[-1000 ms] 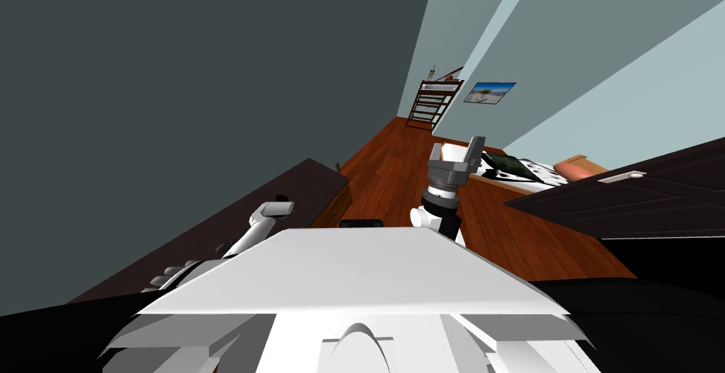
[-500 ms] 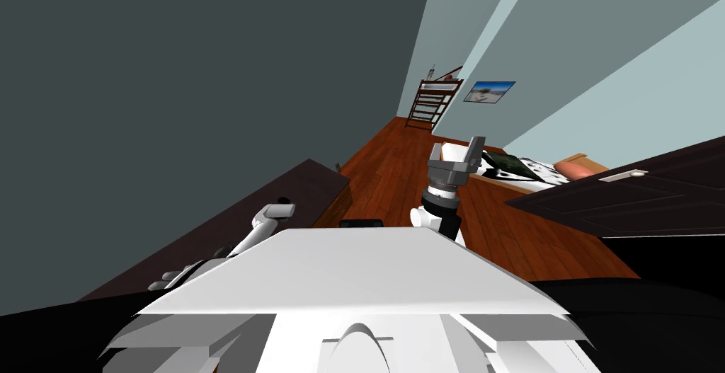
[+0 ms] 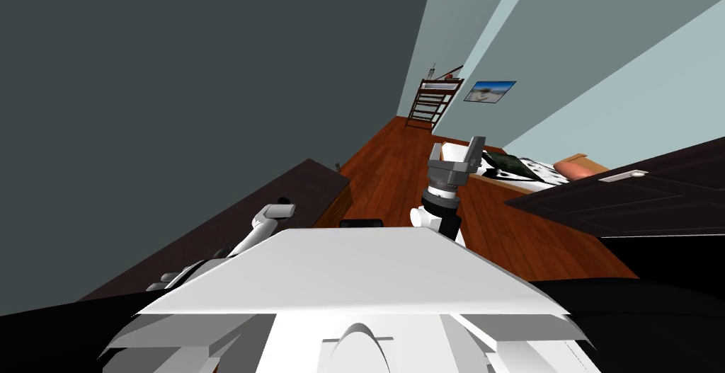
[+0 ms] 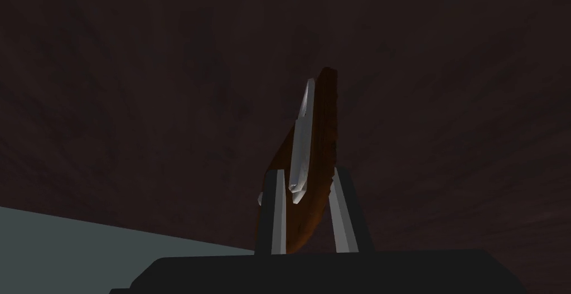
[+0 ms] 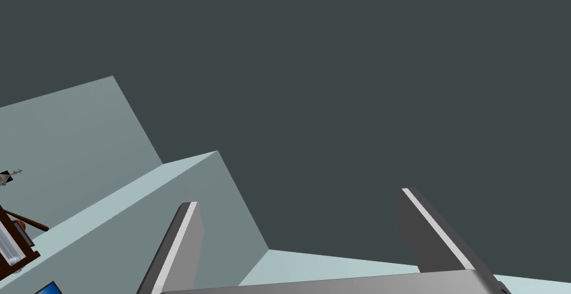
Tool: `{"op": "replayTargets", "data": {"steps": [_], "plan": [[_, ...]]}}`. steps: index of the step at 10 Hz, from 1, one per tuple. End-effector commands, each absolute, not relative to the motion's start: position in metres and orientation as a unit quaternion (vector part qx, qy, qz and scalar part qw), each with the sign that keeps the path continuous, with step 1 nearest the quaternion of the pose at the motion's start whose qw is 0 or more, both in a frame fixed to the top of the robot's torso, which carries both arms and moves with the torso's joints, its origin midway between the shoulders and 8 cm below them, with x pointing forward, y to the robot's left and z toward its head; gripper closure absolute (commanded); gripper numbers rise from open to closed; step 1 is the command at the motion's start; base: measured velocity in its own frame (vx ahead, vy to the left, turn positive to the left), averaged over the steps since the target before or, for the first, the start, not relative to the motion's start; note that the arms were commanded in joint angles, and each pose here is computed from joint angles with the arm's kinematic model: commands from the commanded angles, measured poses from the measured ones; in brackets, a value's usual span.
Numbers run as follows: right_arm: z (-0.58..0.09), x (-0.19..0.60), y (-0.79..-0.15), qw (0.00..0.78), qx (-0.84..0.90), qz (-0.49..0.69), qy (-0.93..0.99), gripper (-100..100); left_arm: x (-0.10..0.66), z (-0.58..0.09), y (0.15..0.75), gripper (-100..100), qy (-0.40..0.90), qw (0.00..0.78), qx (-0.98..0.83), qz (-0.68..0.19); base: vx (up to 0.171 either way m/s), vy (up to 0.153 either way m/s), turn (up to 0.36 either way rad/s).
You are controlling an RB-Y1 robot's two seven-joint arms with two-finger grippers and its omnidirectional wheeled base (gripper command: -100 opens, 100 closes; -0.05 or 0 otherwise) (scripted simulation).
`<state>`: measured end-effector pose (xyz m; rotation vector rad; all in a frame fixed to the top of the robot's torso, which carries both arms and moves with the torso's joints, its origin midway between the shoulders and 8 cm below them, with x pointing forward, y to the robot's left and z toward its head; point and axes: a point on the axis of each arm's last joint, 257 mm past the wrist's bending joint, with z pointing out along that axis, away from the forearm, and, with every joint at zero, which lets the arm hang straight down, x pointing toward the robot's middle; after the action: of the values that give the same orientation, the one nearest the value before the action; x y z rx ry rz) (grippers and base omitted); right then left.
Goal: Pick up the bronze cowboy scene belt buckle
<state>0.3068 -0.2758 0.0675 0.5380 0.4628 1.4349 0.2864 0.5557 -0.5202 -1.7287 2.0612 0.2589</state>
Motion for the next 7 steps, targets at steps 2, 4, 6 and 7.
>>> {"op": "replayTargets", "data": {"steps": [2,4,6,7], "plan": [[0.068,0.307,-0.276,0.696,0.241,0.643,0.207,0,0.286,-0.520,0.556,0,0.744,0.218,-0.624,0.094,0.000,0.000,0.000],[0.068,0.307,-0.276,0.696,0.241,0.643,0.207,0,0.293,-0.508,0.558,100,0.745,0.218,-0.624,0.092,-0.025,-0.042,0.024],[0.068,0.307,-0.276,0.696,0.241,0.643,0.207,0,0.294,-0.507,0.558,100,0.745,0.219,-0.624,0.091,-0.025,-0.032,0.008],[0.068,0.307,-0.276,0.696,0.241,0.643,0.207,0,0.294,-0.507,0.558,0,0.745,0.218,-0.624,0.092,0.000,0.000,0.000]]}}
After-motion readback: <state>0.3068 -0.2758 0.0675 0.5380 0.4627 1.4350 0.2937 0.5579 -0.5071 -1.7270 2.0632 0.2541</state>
